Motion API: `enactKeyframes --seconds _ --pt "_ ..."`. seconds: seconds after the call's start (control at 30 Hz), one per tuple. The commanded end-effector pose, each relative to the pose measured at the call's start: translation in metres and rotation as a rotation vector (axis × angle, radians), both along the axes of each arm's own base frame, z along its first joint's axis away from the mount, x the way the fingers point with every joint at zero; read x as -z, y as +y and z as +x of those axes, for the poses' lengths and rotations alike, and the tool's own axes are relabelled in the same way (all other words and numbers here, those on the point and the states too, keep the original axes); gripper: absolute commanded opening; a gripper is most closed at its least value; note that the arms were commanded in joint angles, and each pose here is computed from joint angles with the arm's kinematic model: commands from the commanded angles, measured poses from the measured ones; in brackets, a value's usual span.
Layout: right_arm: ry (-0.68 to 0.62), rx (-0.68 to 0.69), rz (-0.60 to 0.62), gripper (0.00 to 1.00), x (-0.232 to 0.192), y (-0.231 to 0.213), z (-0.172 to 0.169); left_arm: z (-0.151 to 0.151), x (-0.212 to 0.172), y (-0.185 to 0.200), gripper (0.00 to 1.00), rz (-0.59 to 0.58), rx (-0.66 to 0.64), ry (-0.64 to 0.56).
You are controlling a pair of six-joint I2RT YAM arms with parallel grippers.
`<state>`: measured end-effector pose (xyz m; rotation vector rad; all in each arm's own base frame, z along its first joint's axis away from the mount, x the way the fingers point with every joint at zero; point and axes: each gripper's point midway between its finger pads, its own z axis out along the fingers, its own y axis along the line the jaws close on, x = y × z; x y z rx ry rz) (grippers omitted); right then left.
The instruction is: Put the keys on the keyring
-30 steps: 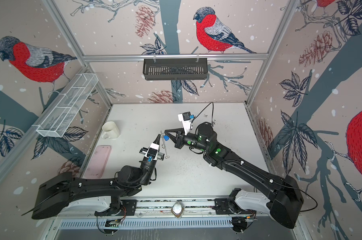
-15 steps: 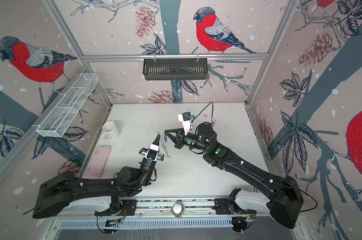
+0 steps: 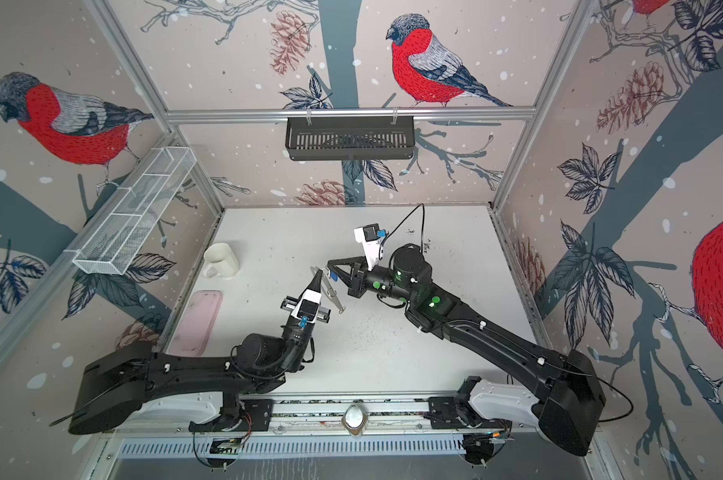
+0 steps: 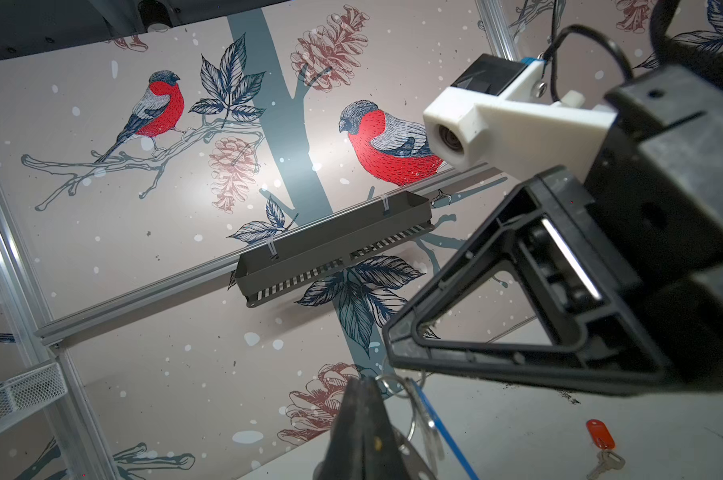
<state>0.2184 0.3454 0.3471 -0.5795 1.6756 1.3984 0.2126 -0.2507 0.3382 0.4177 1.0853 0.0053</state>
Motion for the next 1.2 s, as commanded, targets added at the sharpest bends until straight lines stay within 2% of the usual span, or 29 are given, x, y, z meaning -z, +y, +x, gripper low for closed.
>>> enactKeyframes --seconds 0.0,0.43,1.17 --pt "-0.020 -0.023 0.033 0.00 -0.0117 0.0021 -0.0044 -0.0019 -0.0101 0.0055 0.00 -0.044 -0.008 -0.019" --pt "-0.019 0.024 0.010 0.00 -0.0083 -0.0027 0.0011 -0.0012 -0.0126 0.0125 0.00 -0.053 -0.055 -0.030" --pt "-0.012 -0.022 0.017 0.00 -0.0093 0.0032 -0.0041 -0.0021 -0.0123 0.0100 0.00 -0.043 -0.055 -0.037"
